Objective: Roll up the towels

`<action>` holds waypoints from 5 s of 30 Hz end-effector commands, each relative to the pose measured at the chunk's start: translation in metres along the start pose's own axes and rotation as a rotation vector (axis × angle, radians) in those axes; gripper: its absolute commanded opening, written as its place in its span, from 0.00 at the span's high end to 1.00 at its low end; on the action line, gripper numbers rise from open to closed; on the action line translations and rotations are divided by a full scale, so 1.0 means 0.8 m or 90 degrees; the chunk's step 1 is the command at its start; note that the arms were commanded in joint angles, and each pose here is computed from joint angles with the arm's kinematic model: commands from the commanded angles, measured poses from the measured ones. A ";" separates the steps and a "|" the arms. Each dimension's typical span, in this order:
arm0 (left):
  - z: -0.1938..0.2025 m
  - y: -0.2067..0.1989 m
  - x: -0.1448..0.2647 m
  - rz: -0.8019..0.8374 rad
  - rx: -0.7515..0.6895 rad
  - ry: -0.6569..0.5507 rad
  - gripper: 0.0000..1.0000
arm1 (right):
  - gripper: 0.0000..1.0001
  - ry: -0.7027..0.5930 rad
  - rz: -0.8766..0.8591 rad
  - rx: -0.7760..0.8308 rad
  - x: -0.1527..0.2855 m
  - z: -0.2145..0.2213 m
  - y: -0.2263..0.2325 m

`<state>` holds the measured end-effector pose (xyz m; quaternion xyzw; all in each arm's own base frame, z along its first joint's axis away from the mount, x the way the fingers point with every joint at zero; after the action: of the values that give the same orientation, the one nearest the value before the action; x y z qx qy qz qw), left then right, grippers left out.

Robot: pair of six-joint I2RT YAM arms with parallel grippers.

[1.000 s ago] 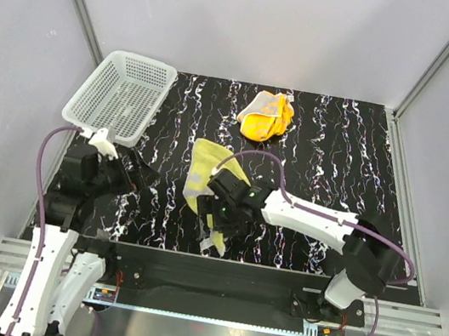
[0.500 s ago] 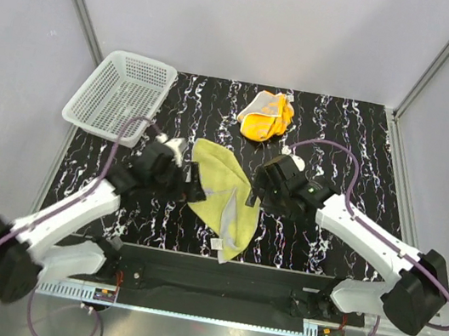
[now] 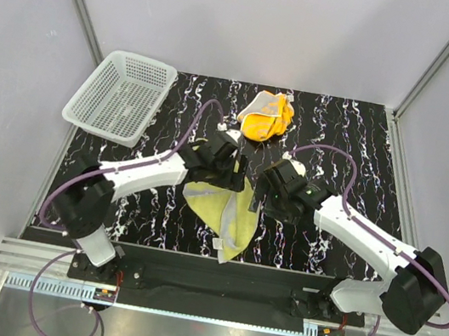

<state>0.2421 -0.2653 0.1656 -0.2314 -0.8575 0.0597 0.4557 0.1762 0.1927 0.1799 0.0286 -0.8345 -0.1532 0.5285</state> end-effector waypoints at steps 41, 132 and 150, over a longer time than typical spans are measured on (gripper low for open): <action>0.112 0.107 0.296 -0.272 0.147 -0.089 1.00 | 0.07 -0.014 -0.218 0.182 -0.093 -0.195 0.224; -0.067 0.178 0.093 -0.236 0.093 -0.068 0.61 | 0.14 -0.095 0.259 -0.113 -0.084 -0.170 -0.087; 0.007 0.171 0.128 -0.145 0.225 -0.114 0.01 | 0.00 -0.029 0.073 -0.164 -0.042 -0.092 -0.095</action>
<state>0.2502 -0.0899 0.2034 -0.0139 -0.9029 0.1232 0.4116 0.2733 0.1022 0.1736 -0.1407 -0.8485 -0.1751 0.4792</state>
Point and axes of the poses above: each gripper's point midway between its finger pads, its own x axis back along the fingers, its own y axis along the line the jaws close on, z = x × y, the point moved 8 cm from there along x, back along the fingers, and after that the axes turned 4 degrees about -x, right-handed, at the moved point
